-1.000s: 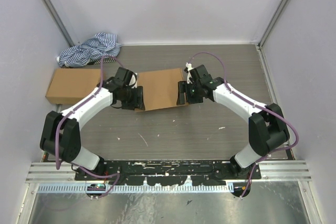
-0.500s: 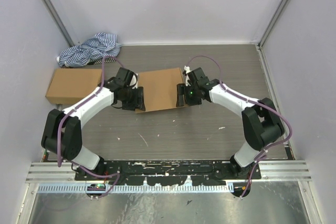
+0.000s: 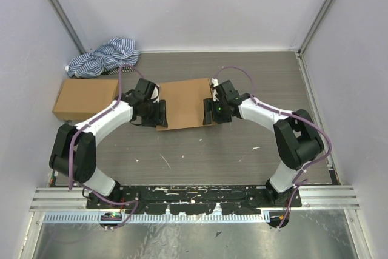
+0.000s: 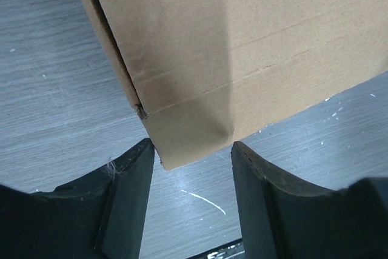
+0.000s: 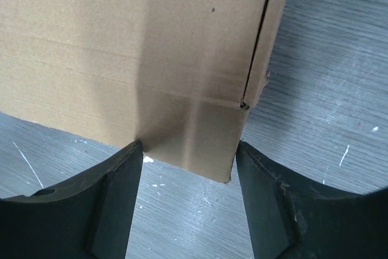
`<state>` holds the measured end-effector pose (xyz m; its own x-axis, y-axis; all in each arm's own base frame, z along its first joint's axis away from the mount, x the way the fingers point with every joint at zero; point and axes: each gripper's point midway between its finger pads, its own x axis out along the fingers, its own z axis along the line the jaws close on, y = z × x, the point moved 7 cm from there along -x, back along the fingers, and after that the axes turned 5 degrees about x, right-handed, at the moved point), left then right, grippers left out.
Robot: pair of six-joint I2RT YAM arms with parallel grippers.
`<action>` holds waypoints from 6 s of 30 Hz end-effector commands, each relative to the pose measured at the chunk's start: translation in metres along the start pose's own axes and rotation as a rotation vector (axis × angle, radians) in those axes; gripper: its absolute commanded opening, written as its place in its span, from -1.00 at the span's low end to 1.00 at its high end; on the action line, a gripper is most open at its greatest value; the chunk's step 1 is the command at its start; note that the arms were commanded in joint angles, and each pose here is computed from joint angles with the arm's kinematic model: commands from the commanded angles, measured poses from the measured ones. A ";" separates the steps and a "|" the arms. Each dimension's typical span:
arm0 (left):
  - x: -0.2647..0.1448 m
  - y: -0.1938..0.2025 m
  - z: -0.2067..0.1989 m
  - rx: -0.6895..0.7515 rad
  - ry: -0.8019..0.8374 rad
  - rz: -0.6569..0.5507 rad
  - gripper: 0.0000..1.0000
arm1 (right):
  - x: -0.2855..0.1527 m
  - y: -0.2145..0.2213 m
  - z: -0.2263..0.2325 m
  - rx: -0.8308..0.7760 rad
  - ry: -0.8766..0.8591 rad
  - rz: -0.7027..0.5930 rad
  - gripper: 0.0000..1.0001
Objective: Fold the paper box
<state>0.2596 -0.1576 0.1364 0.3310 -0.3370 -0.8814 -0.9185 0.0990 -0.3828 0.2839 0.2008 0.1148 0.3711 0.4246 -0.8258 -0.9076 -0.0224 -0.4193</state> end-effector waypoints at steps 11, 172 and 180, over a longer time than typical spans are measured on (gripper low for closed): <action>0.036 0.005 0.021 -0.042 -0.127 -0.103 0.13 | 0.016 -0.005 -0.006 0.005 0.052 -0.057 0.33; -0.150 -0.028 0.008 -0.067 -0.107 -0.673 0.96 | -0.145 0.005 0.004 -0.005 0.045 -0.573 0.48; -0.176 0.040 0.035 0.052 -0.259 -0.528 0.96 | -0.145 0.015 -0.008 0.010 0.093 -0.591 0.49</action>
<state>0.1957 -0.0860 0.3139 0.8918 -0.2475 -0.3788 -0.4226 -0.1565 -0.8927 0.2166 0.1333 0.2131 0.7866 0.2824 -0.5491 -0.6051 0.1757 -0.7765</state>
